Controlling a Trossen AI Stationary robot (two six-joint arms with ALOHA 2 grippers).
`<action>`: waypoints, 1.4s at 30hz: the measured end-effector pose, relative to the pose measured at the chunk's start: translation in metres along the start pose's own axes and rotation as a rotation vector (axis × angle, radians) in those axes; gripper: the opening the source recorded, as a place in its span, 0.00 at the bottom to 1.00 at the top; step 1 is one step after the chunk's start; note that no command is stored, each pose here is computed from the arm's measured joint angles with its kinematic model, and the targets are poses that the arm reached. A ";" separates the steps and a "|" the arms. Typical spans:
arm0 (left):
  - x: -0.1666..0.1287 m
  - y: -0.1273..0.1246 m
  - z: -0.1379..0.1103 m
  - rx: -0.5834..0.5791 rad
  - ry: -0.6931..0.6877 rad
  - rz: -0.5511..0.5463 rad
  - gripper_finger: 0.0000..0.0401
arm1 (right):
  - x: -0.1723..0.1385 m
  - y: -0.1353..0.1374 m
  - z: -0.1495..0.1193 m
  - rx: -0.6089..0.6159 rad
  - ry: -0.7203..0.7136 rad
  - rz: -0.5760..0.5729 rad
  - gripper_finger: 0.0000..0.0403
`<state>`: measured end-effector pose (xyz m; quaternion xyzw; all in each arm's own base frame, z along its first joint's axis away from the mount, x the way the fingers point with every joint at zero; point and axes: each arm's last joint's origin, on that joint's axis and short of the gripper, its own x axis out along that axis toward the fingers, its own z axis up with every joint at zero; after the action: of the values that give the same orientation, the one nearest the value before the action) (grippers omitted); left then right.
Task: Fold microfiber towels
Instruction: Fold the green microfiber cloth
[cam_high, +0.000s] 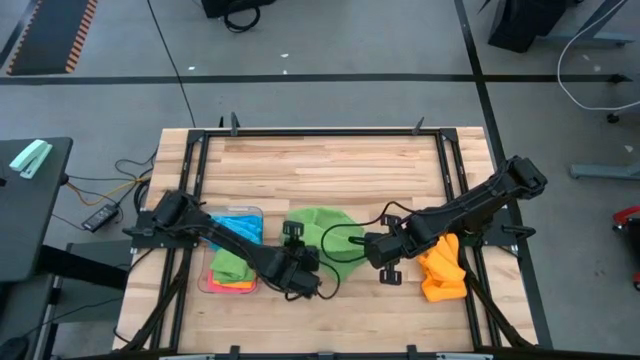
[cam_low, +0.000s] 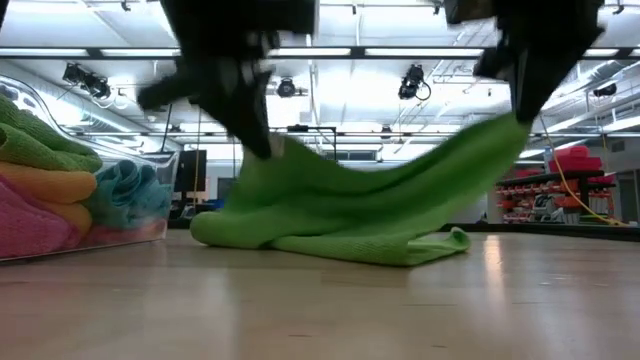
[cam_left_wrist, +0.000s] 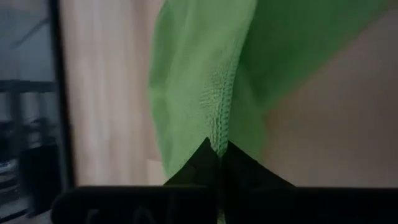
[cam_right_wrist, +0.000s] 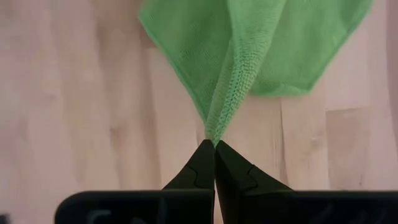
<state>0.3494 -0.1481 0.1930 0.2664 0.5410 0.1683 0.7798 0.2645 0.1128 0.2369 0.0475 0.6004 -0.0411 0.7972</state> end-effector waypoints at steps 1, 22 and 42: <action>-0.008 0.002 0.004 -0.007 0.000 -0.032 0.02 | -0.006 0.003 0.002 -0.005 -0.005 0.005 0.01; -0.212 0.027 0.033 -0.160 -0.371 -0.375 0.06 | -0.155 0.095 -0.016 -0.244 -0.263 0.332 0.01; -0.258 0.064 0.031 -0.169 -0.576 -0.427 0.02 | -0.236 0.095 -0.023 -0.357 -0.573 0.326 0.01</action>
<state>0.2876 -0.2463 0.4345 0.1184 0.3271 -0.0360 0.9369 0.1890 0.2122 0.4594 -0.0109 0.3353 0.1803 0.9247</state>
